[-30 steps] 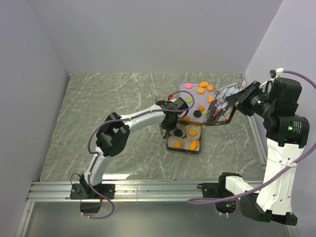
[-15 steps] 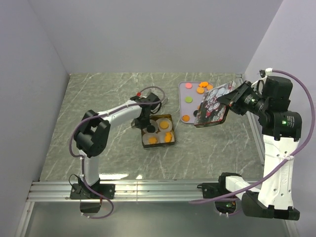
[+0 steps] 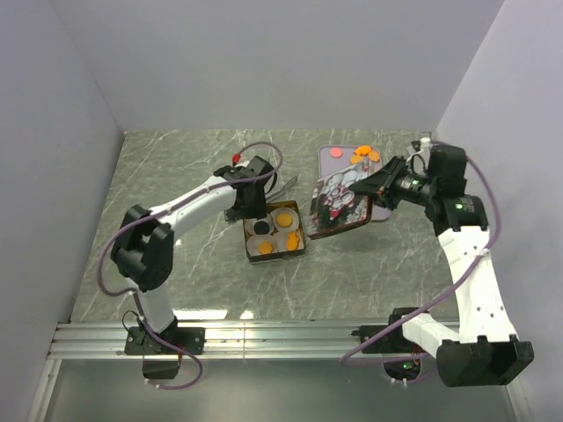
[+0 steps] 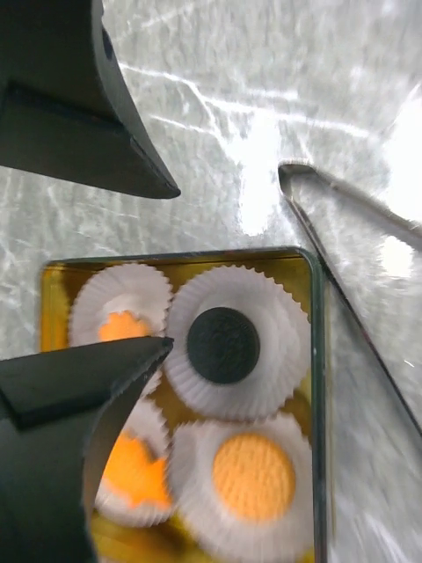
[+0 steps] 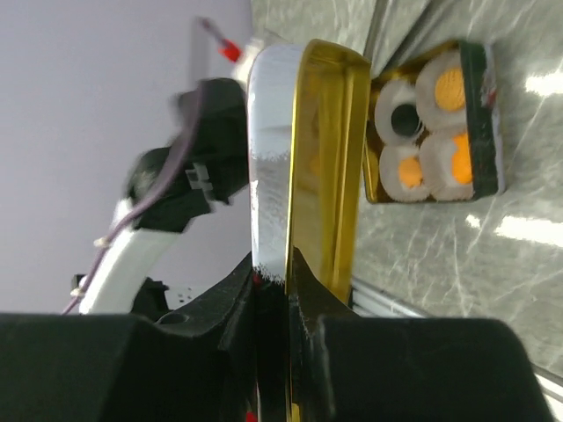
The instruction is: Pack the cookies
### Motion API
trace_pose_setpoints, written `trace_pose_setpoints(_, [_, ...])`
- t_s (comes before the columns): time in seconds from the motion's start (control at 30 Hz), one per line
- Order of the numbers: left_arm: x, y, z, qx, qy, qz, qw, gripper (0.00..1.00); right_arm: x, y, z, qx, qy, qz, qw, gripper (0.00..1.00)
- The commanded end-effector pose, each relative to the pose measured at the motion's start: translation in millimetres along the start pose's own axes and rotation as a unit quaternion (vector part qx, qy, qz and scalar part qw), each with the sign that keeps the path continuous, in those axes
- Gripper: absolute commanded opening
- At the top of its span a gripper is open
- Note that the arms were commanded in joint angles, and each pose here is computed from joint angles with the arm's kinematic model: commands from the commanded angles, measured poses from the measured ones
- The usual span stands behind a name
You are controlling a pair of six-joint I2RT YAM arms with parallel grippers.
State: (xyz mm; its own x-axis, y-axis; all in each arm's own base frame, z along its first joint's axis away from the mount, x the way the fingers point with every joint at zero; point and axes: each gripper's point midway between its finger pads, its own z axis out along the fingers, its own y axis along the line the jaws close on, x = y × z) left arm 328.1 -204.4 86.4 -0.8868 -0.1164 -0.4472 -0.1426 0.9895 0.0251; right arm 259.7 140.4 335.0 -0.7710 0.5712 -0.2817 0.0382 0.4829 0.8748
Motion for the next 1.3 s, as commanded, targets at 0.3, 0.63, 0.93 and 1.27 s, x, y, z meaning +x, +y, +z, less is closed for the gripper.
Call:
trace_pose_setpoints(0.3, [-47,52,-121,0.233,-0.15,-0.135,0.951,0.76,41,28,70,-0.147,0.075,-0.026,0.986,0.1])
trace_pose_setpoints(0.63, [7,53,-139,0.501,-0.162,-0.203,0.826,0.8,66,19,133,-0.179,0.13,0.012,0.975,0.1])
trace_pose_setpoints(0.93, [11,48,-131,0.558,-0.165,-0.204,0.787,0.79,80,11,177,-0.172,0.161,0.028,0.972,0.1])
trace_pose_setpoints(1.27, [19,47,-74,0.531,-0.116,-0.228,0.808,0.78,94,0,213,-0.161,0.185,0.044,0.969,0.1])
